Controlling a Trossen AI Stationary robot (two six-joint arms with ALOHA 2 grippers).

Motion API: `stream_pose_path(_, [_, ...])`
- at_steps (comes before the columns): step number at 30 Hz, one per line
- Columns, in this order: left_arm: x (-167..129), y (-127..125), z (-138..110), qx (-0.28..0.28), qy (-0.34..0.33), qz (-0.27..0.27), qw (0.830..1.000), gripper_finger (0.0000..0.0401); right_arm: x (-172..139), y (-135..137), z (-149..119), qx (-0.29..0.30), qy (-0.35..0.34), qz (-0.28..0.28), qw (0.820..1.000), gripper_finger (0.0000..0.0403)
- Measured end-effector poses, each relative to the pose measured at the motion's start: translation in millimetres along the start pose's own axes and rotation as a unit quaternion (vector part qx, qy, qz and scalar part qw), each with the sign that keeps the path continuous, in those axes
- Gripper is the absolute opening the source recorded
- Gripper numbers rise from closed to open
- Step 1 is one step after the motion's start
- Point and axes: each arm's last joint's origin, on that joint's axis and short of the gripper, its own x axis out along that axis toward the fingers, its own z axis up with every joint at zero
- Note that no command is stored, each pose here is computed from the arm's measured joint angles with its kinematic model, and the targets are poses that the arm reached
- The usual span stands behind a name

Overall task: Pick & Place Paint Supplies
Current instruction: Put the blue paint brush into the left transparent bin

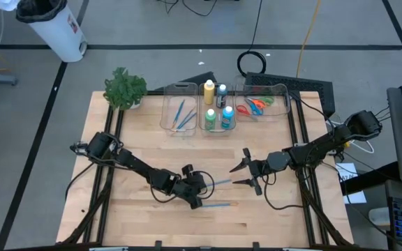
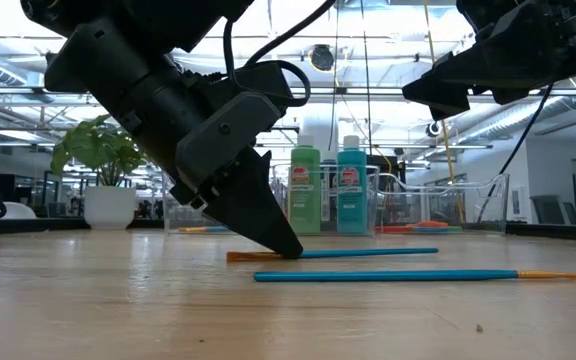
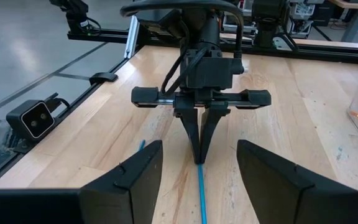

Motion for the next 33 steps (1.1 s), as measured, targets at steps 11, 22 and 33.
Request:
stream_pose_path(11, [-16, -4, 8, 0.036, -0.012, -0.017, 0.999, 0.0002, 0, 0, 0, 0.002, 0.0, 0.0, 1.0, 0.0198])
stream_pose_path(22, [-42, -20, 4, 0.081, -0.048, 0.007, 0.995, 0.0, 0, 0, -1, 0.005, 0.005, 0.0, 1.0, 0.0198])
stream_pose_path(33, [-45, -28, 12, 0.077, -0.089, -0.022, 0.993, 0.0, 0, 0, -1, 0.012, 0.007, 0.0, 1.0, 0.0198])
